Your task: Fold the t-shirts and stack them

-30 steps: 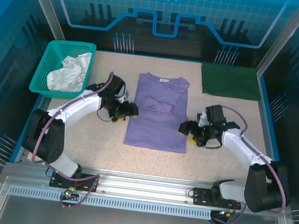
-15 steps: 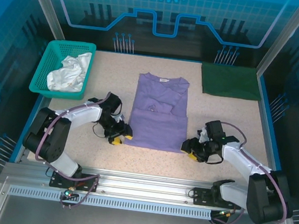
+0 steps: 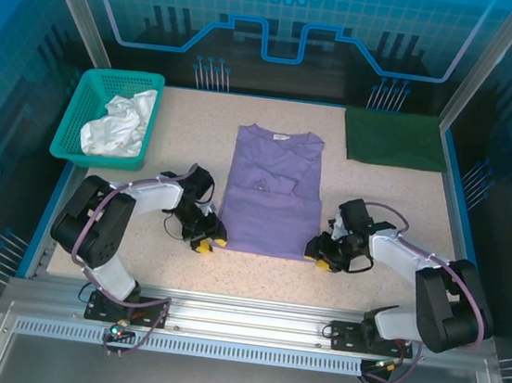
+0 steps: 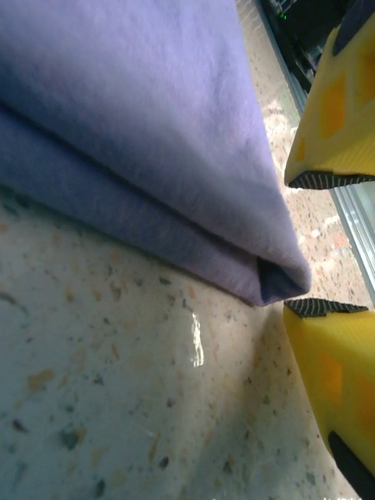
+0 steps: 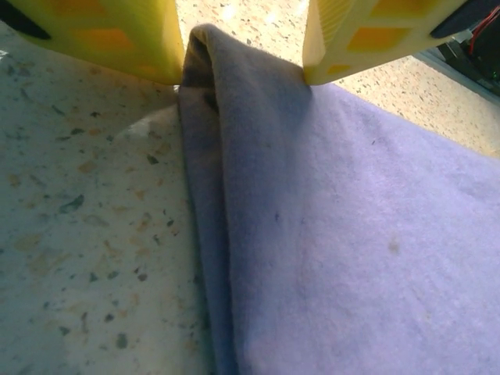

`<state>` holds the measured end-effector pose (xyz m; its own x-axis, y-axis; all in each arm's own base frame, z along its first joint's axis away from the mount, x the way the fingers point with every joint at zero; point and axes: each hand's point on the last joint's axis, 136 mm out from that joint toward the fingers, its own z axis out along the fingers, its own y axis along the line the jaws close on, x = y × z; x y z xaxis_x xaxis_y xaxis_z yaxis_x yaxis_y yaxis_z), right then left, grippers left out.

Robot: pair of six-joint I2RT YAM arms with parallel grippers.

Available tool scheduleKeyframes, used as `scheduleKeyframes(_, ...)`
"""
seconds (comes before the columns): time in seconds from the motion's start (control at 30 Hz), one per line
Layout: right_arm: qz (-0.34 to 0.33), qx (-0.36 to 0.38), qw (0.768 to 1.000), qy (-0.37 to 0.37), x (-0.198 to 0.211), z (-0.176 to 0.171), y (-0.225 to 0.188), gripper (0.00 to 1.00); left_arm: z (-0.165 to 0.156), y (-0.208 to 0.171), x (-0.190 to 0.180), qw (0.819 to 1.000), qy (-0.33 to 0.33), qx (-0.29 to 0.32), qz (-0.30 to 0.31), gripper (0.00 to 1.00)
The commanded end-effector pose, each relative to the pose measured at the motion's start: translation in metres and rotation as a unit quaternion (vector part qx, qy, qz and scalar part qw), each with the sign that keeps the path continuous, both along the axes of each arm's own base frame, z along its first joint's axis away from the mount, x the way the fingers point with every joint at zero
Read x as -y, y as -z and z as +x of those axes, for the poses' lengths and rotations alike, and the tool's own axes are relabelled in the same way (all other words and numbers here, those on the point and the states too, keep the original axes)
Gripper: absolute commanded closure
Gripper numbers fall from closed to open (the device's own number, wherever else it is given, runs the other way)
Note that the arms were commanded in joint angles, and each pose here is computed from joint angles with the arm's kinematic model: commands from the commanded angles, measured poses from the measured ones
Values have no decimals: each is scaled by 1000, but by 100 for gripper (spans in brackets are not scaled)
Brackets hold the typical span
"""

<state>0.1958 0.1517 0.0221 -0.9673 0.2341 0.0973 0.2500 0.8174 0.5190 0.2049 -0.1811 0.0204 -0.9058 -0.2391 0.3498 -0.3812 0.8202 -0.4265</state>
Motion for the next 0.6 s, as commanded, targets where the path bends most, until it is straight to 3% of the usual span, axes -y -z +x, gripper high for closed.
scheduleKeyframes(0.0,-11,-3,1000,1,-1,6,2,61,2,6,-2,1000,5,2,20,59)
scheduleKeyframes(0.33,-69,-42,997,4,17,-4,21,86,19,17,-8,998,11,10,59,80)
scheduleKeyframes(0.57,-115,-52,992,-12,30,-11,22,93,17,22,-19,995,20,4,95,100)
